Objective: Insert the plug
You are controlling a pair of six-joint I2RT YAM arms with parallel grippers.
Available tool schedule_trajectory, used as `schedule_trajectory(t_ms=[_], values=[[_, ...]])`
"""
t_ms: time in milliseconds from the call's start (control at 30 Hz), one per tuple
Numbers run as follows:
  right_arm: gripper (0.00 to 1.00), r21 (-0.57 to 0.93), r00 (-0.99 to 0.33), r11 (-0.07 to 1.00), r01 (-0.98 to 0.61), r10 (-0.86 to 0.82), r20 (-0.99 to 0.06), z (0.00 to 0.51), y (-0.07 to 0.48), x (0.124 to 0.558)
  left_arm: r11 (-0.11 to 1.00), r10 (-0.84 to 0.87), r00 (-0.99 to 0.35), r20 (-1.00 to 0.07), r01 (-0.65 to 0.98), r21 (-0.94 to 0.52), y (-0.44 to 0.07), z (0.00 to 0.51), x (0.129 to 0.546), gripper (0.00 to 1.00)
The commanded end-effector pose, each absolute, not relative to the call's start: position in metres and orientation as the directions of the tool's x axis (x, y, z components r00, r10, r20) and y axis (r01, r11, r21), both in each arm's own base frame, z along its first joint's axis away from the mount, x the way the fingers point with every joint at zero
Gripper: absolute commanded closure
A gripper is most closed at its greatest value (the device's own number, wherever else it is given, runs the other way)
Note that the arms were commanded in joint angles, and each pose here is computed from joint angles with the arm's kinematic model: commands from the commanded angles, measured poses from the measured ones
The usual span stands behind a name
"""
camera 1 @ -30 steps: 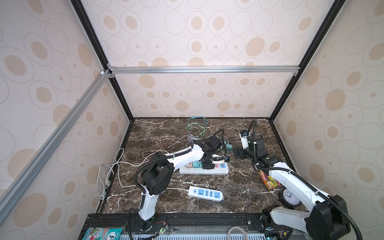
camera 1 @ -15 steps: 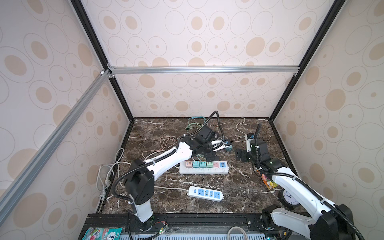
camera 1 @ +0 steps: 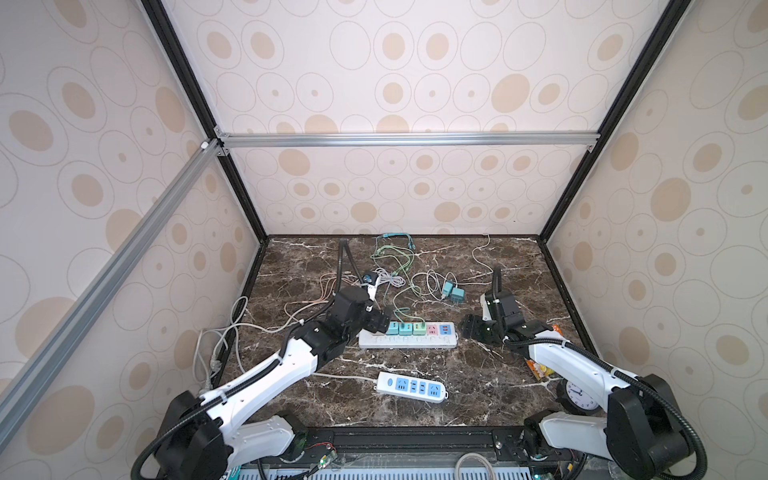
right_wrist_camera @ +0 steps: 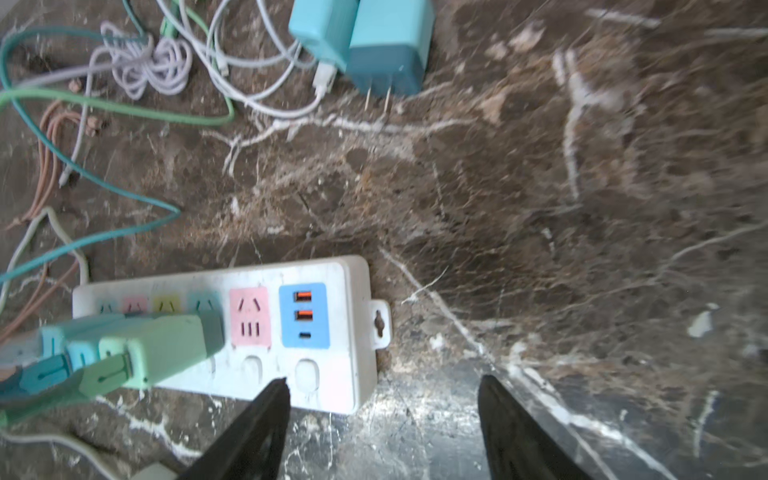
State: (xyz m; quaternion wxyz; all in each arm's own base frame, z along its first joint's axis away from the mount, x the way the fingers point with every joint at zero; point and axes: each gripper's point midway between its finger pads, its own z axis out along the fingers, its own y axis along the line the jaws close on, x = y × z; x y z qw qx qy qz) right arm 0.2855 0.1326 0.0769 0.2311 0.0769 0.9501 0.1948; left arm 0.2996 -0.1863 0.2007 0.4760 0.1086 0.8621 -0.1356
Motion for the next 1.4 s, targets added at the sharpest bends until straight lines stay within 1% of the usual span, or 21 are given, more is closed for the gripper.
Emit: schedule_trajectory(t_ms=[0, 67, 133, 200, 300, 433, 500, 667, 733, 900, 1000, 1033, 1233, 1367], values=[[0.35, 0.43, -0.94, 0.903, 0.017, 0.161, -0.301, 0.062, 0.142, 0.258, 0.927, -0.316, -0.599, -0.736, -0.029, -0.375, -0.138, 0.182, 0.292, 0.02], [0.4, 0.436, -0.952, 0.9, 0.008, 0.14, -0.272, 0.058, 0.143, 0.252, 0.908, -0.386, -0.645, -0.659, -0.139, -0.396, -0.12, 0.147, 0.276, 0.03], [0.44, 0.436, -0.961, 0.9, -0.014, 0.109, -0.255, 0.054, 0.145, 0.246, 0.879, -0.435, -0.68, -0.591, -0.179, -0.442, -0.118, 0.121, 0.264, 0.05], [0.45, 0.441, -0.962, 0.897, -0.037, 0.087, -0.257, 0.051, 0.146, 0.243, 0.854, -0.447, -0.709, -0.546, -0.156, -0.496, -0.13, 0.107, 0.26, 0.08], [0.47, 0.468, -0.958, 0.88, -0.08, 0.061, -0.279, 0.049, 0.152, 0.243, 0.854, -0.437, -0.735, -0.519, -0.157, -0.497, -0.137, 0.09, 0.264, 0.15], [0.47, 0.497, -0.955, 0.855, -0.145, 0.01, -0.296, 0.046, 0.161, 0.242, 0.812, -0.459, -0.768, -0.447, -0.158, -0.562, -0.154, 0.07, 0.271, 0.27], [0.47, 0.504, -0.953, 0.846, -0.172, -0.013, -0.304, 0.043, 0.164, 0.242, 0.797, -0.464, -0.775, -0.428, -0.154, -0.584, -0.16, 0.064, 0.273, 0.29], [0.49, 0.499, -0.947, 0.847, -0.185, -0.018, -0.321, 0.037, 0.167, 0.253, 0.799, -0.461, -0.764, -0.451, -0.137, -0.586, -0.159, 0.062, 0.283, 0.31], [0.5, 0.49, -0.947, 0.85, -0.195, -0.034, -0.318, 0.031, 0.169, 0.258, 0.785, -0.47, -0.766, -0.44, -0.135, -0.604, -0.16, 0.059, 0.286, 0.36], [0.52, 0.485, -0.943, 0.844, -0.227, -0.067, -0.325, 0.025, 0.177, 0.269, 0.772, -0.473, -0.772, -0.424, -0.132, -0.622, -0.161, 0.048, 0.287, 0.44], [0.53, 0.49, -0.939, 0.835, -0.25, -0.085, -0.333, 0.023, 0.185, 0.277, 0.764, -0.473, -0.773, -0.423, -0.12, -0.634, -0.16, 0.044, 0.294, 0.54], [0.54, 0.491, -0.936, 0.832, -0.257, -0.089, -0.34, 0.024, 0.187, 0.281, 0.765, -0.474, -0.774, -0.421, -0.125, -0.631, -0.159, 0.042, 0.297, 0.55], [0.54, 0.493, -0.923, 0.814, -0.307, -0.127, -0.364, 0.022, 0.211, 0.302, 0.789, -0.452, -0.77, -0.45, -0.11, -0.604, -0.15, 0.035, 0.322, 0.6], [0.54, 0.5, -0.921, 0.811, -0.305, -0.118, -0.371, 0.018, 0.224, 0.321, 0.82, -0.432, -0.762, -0.482, -0.111, -0.561, -0.138, 0.033, 0.346, 0.62]])
